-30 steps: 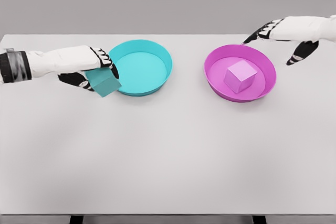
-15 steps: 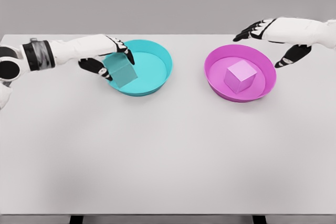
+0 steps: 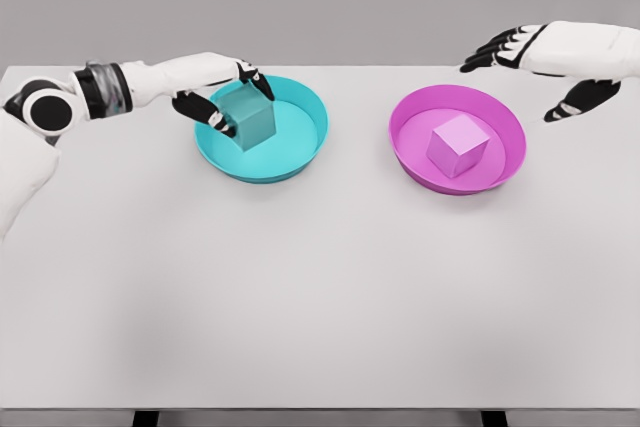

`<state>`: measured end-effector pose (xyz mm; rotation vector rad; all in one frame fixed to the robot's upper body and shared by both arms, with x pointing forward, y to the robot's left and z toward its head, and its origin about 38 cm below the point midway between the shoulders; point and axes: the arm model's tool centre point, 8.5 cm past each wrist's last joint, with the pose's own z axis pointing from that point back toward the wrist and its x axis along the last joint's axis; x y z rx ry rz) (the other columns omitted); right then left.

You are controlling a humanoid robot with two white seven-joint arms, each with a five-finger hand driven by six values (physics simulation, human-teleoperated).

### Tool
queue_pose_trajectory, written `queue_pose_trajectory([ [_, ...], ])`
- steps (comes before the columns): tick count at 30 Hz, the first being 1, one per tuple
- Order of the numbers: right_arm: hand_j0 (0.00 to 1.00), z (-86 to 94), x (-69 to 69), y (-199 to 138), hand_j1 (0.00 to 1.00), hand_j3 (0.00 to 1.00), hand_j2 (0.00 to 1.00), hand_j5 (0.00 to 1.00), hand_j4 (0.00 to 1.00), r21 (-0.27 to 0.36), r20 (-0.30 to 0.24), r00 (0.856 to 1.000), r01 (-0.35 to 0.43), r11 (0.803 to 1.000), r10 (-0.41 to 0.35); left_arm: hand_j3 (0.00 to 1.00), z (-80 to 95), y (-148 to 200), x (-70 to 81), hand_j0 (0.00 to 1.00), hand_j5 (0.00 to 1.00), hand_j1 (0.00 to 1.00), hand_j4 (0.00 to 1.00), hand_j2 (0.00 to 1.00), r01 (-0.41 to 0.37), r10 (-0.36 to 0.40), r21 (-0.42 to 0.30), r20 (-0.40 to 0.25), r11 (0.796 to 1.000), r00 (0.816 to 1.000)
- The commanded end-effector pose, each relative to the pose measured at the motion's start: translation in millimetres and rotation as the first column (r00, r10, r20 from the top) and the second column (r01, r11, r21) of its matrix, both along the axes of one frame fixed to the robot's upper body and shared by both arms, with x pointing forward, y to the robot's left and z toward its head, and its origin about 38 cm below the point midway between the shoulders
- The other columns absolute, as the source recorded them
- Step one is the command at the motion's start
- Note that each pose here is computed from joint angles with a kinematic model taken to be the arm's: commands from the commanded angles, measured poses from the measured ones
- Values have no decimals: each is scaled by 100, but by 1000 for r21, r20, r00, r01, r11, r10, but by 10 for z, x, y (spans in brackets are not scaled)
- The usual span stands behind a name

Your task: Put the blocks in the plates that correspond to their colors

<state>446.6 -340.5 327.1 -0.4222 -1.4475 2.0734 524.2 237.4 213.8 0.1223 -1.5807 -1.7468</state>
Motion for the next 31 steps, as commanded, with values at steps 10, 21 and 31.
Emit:
queue_pose_trajectory([
  [10,100,17,-110,-269,100,100,100,100,100,-23,-2,998,56,998,-56,100,102,-3,-4,100,100,100,100,100,5,-4,-23,19,1000,1000],
  [21,100,1,-121,-275,100,100,100,100,100,-25,-6,998,57,998,-57,100,386,1013,-924,100,100,100,100,100,3,0,-111,25,994,1000],
  [31,100,-1,-109,-248,100,100,100,100,100,-16,-5,999,52,999,-52,100,186,1221,-1050,100,100,100,100,100,-52,50,-109,-21,993,999],
])
